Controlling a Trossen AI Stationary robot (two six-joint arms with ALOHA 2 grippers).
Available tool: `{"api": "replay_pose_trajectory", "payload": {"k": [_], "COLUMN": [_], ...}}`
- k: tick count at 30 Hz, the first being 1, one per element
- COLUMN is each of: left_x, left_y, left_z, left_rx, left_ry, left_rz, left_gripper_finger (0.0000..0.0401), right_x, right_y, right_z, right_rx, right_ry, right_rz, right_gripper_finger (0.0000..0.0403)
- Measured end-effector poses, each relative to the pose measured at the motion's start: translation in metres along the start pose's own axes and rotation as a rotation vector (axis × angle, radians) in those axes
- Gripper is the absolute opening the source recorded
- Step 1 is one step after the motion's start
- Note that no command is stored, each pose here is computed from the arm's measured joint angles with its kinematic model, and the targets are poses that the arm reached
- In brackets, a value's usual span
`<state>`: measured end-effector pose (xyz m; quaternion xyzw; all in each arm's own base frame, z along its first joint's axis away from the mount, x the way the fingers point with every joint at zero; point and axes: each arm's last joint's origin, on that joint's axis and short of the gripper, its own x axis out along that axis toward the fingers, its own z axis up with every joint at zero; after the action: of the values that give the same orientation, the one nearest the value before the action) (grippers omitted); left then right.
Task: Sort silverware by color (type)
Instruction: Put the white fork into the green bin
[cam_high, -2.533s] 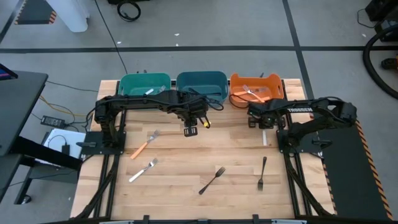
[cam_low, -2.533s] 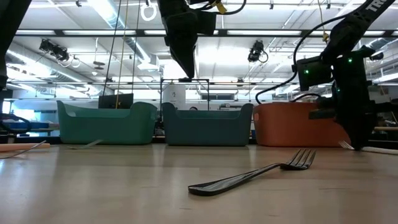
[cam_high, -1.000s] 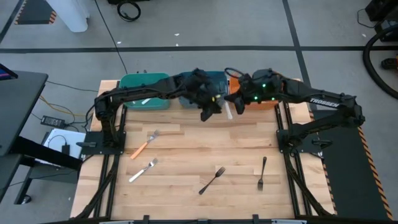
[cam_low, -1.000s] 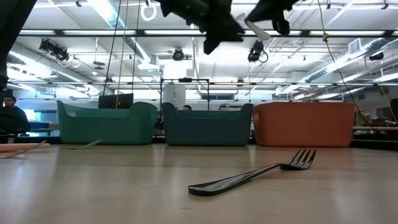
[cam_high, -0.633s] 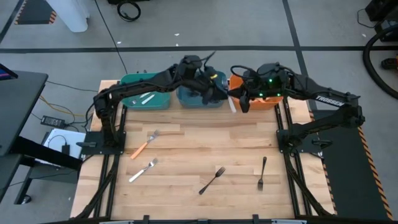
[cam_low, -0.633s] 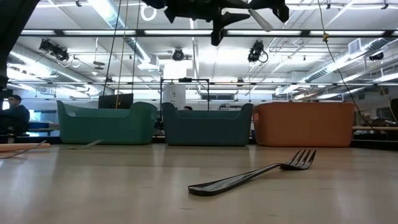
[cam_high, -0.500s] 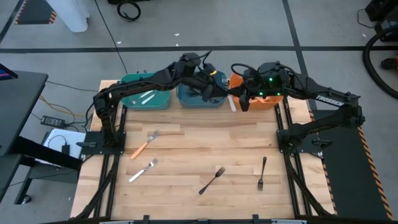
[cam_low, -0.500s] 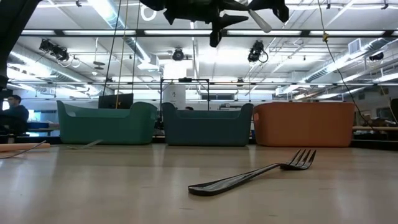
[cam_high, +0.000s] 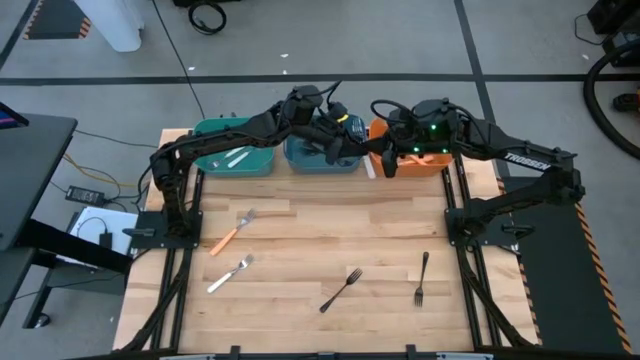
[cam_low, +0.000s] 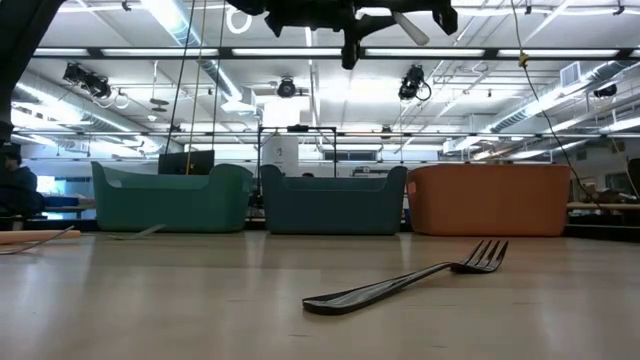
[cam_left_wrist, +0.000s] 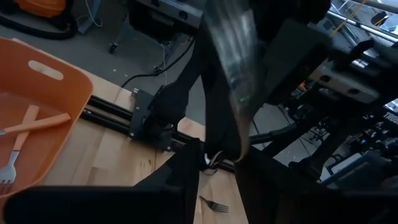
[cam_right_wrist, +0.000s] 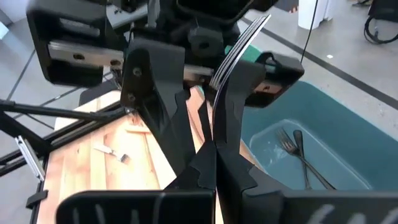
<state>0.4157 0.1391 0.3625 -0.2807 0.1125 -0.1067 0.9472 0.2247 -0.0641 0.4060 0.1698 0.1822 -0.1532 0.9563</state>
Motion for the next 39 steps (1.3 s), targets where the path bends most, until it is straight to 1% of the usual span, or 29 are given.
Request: {"api": "replay_pose_trajectory", "payload": {"k": [4,9,14,19,22,25,28,31,33,36,39], "left_x": [0.0,0.0,0.0,-0.002,-0.005,-0.011,-0.019,-0.029,-0.038,-0.059,-0.088], "left_y": [0.0,0.001,0.001,0.003,0.006,0.015,0.026,0.039,0.048,0.06,0.067], "left_z": [-0.001,-0.001,0.0,0.001,0.003,0.005,0.006,0.005,0.002,-0.002,-0.008], "left_rx": [0.021,0.029,0.031,0.034,0.032,0.012,-0.022,-0.058,-0.069,-0.088,-0.112], "left_ry": [0.004,0.002,0.001,-0.003,-0.008,0.001,0.024,0.068,0.113,0.195,0.313], "left_rz": [0.003,0.009,0.008,0.006,0.014,0.034,0.065,0.094,0.133,0.206,0.277], "left_gripper_finger": [0.0088,0.0046,0.0045,0.0045,0.0045,0.0045,0.0045,0.0045,0.0045,0.0045,0.0045], "right_x": [0.0,0.0,0.0,0.0,0.0,-0.001,-0.002,-0.006,-0.008,-0.009,-0.01], "right_y": [-0.002,-0.005,-0.006,-0.005,-0.006,-0.009,-0.014,-0.02,-0.024,-0.03,-0.037], "right_z": [0.002,0.003,0.003,0.005,0.006,0.008,0.009,0.011,0.012,0.014,0.015], "right_rx": [0.012,0.018,0.014,-0.01,-0.043,-0.068,-0.097,-0.12,-0.135,-0.165,-0.182], "right_ry": [-0.02,-0.022,-0.023,-0.042,-0.06,-0.085,-0.102,-0.116,-0.12,-0.118,-0.113], "right_rz": [-0.006,-0.016,-0.018,-0.018,-0.058,-0.141,-0.227,-0.275,-0.3,-0.33,-0.358], "right_gripper_finger": [0.0004,0.0004,0.0006,0.0026,0.0046,0.0069,0.0088,0.0097,0.0099,0.0098,0.0099]}}
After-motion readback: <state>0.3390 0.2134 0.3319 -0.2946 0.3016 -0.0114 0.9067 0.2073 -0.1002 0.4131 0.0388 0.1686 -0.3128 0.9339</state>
